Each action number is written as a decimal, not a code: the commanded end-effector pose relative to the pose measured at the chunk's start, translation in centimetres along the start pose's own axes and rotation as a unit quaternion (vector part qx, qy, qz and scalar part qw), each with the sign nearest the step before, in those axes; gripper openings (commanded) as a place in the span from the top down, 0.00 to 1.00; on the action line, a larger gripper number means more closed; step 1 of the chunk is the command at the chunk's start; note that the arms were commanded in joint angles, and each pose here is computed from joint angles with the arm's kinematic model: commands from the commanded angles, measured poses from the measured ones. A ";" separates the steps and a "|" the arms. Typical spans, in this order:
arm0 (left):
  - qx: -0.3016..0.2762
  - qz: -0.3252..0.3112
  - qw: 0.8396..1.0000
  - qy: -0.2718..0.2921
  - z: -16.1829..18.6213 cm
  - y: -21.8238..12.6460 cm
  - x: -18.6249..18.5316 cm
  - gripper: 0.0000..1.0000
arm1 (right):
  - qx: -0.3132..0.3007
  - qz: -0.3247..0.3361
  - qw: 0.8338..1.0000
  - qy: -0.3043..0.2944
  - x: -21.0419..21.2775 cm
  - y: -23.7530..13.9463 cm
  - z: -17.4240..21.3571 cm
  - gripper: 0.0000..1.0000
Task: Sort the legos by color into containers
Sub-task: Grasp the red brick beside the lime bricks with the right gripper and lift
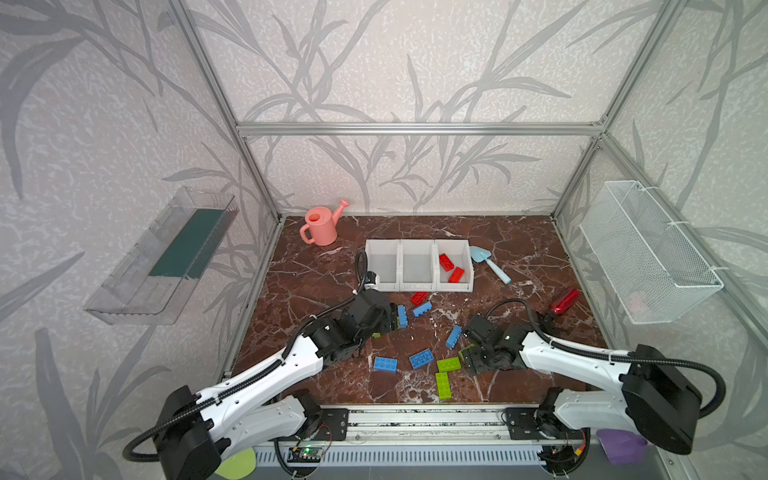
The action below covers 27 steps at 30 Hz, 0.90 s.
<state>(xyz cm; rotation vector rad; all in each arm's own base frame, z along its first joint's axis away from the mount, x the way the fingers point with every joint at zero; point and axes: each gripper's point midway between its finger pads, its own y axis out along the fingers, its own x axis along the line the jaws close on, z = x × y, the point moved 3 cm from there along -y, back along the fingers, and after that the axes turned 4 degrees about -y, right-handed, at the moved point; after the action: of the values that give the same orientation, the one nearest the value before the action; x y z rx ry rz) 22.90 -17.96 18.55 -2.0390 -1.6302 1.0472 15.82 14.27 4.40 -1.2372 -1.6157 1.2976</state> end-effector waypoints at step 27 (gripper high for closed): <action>-0.038 -0.087 0.995 -0.036 1.5 -2.9 6.0 0.27 | -0.104 -0.022 0.994 -0.006 0.8 -6.9 -6.6 0.50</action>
<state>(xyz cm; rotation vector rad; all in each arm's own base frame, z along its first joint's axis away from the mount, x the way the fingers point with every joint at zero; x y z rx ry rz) 20.85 -13.67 18.52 -1.9797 -1.7863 1.0372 18.92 16.95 10.58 -1.2581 -1.7669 1.1731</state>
